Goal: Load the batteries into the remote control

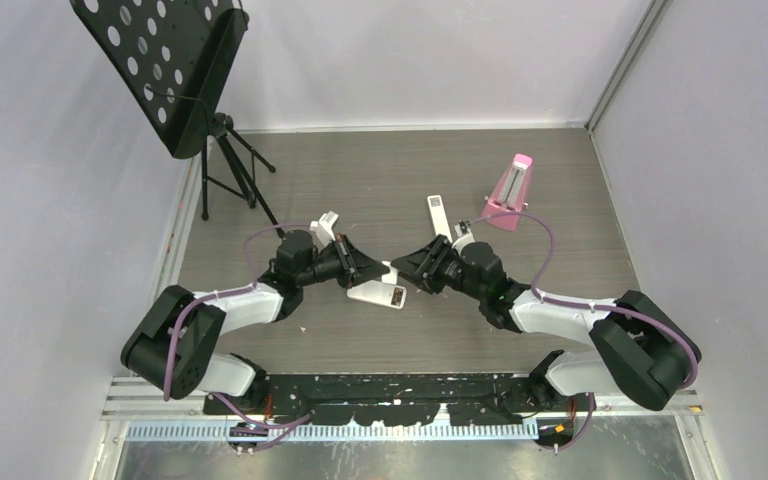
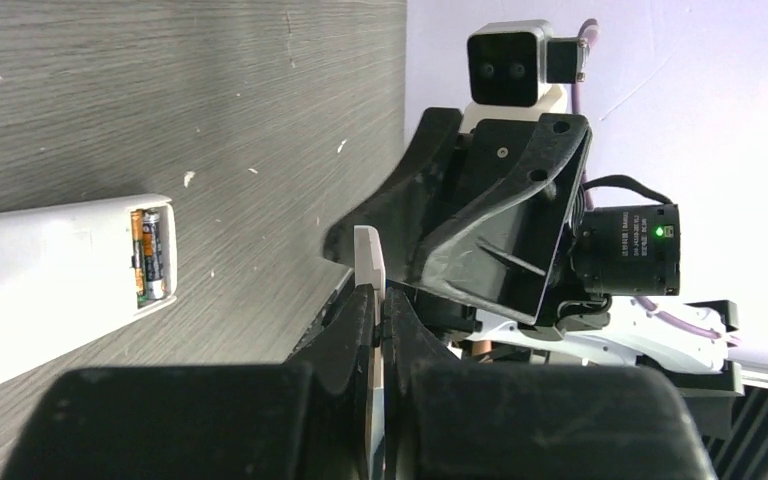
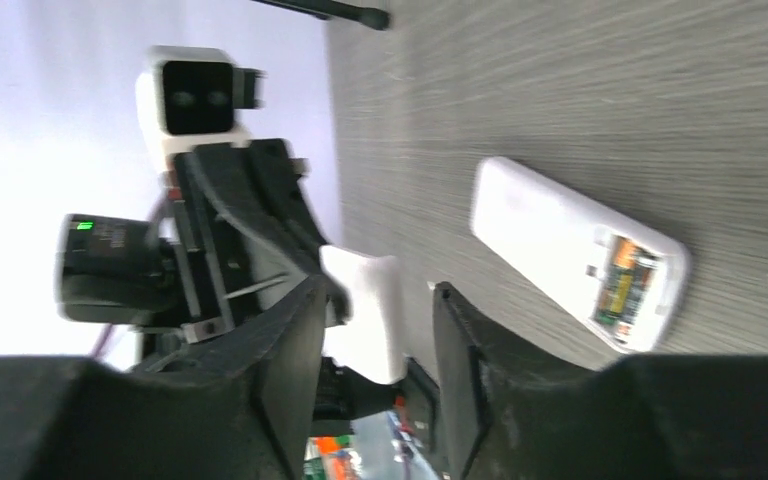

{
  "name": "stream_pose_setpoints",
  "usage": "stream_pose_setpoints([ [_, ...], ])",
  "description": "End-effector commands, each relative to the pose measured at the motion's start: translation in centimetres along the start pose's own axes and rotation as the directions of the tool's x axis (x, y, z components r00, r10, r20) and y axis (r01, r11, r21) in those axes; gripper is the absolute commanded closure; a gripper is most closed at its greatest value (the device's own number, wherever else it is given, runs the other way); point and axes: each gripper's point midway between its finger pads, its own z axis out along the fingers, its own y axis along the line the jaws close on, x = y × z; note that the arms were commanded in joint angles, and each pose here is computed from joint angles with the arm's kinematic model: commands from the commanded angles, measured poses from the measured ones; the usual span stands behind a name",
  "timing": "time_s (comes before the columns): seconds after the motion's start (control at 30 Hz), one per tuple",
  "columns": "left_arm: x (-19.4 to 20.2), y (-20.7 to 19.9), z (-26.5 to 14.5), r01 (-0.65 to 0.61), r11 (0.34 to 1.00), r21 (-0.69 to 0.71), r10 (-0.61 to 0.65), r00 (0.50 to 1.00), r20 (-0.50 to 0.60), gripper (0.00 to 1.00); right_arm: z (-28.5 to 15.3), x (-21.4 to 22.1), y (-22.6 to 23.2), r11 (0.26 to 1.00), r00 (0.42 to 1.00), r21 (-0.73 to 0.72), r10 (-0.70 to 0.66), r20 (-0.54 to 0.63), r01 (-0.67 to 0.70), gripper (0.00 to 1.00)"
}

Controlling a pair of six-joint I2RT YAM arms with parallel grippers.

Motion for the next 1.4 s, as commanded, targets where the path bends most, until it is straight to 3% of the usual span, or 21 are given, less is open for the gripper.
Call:
stream_pose_setpoints([
  [0.0, -1.0, -3.3, -0.5, -0.003, 0.991, 0.131, -0.003, 0.999, 0.046, 1.0, -0.9, -1.1, 6.5, 0.961, 0.998, -0.276, 0.044, 0.035, -0.032, 0.55],
  [0.17, -1.1, -4.6, -0.8, 0.045, 0.98, 0.194, -0.053, 0.998, 0.035, 1.0, -1.3, -0.5, 7.7, 0.938, 0.999, -0.344, 0.042, -0.002, -0.04, 0.66],
  [0.4, -1.2, -5.7, -1.0, 0.065, 0.969, 0.239, -0.069, 0.998, 0.006, 1.0, -2.3, -0.3, 8.5, 0.922, 1.0, -0.387, 0.005, 0.001, -0.004, 0.67],
  [0.53, -1.2, -5.4, -1.1, 0.074, 0.969, 0.235, -0.076, 0.997, -0.002, 1.0, -2.8, -0.5, 8.8, 0.922, 1.0, -0.387, -0.019, 0.021, 0.026, 0.74],
  [0.73, -1.4, -5.2, -1.1, 0.066, 0.97, 0.233, -0.063, 0.998, -0.023, 1.0, -3.2, -0.8, 8.8, 0.918, 0.999, -0.395, -0.024, 0.046, 0.041, 0.97],
  [0.77, -1.4, -5.2, -1.1, 0.062, 0.971, 0.231, -0.058, 0.998, -0.027, 0.94, -3.3, -0.8, 8.8, 0.917, 0.999, -0.396, -0.026, 0.046, 0.042, 0.99],
  [0.9, -1.4, -4.5, -0.7, 0.037, 0.978, 0.205, -0.03, 0.999, -0.034, 0.45, -3.1, -1.1, 8.5, 0.916, 0.998, -0.398, -0.015, 0.062, 0.038, 1.0],
  [1.0, -1.7, -2.2, -0.5, -0.007, 0.992, 0.125, 0.006, 1.0, 0.012, 0.2, -2.7, -1.4, 7.6, 0.928, 0.997, -0.372, 0.001, 0.079, 0.028, 1.0],
  [1.13, -3.2, 4.2, -2.1, -0.012, 0.984, -0.176, 0.035, 0.991, 0.126, 0.08, -1.9, -1.6, 4.6, 0.964, 0.995, -0.264, 0.031, 0.096, -0.005, 1.0],
  [1.3, -4.7, 8.9, -7.1, -0.071, 0.839, -0.539, 0.204, 0.96, 0.192, 0.05, -1.0, -1.7, 0.3, 0.995, 0.993, -0.091, 0.049, 0.111, -0.039, 1.0],
  [1.37, -4.8, 10.1, -8.8, -0.069, 0.777, -0.625, 0.242, 0.95, 0.196, 0.04, -0.8, -1.6, -1.1, 0.998, 0.992, -0.028, 0.064, 0.108, -0.062, 1.0],
])
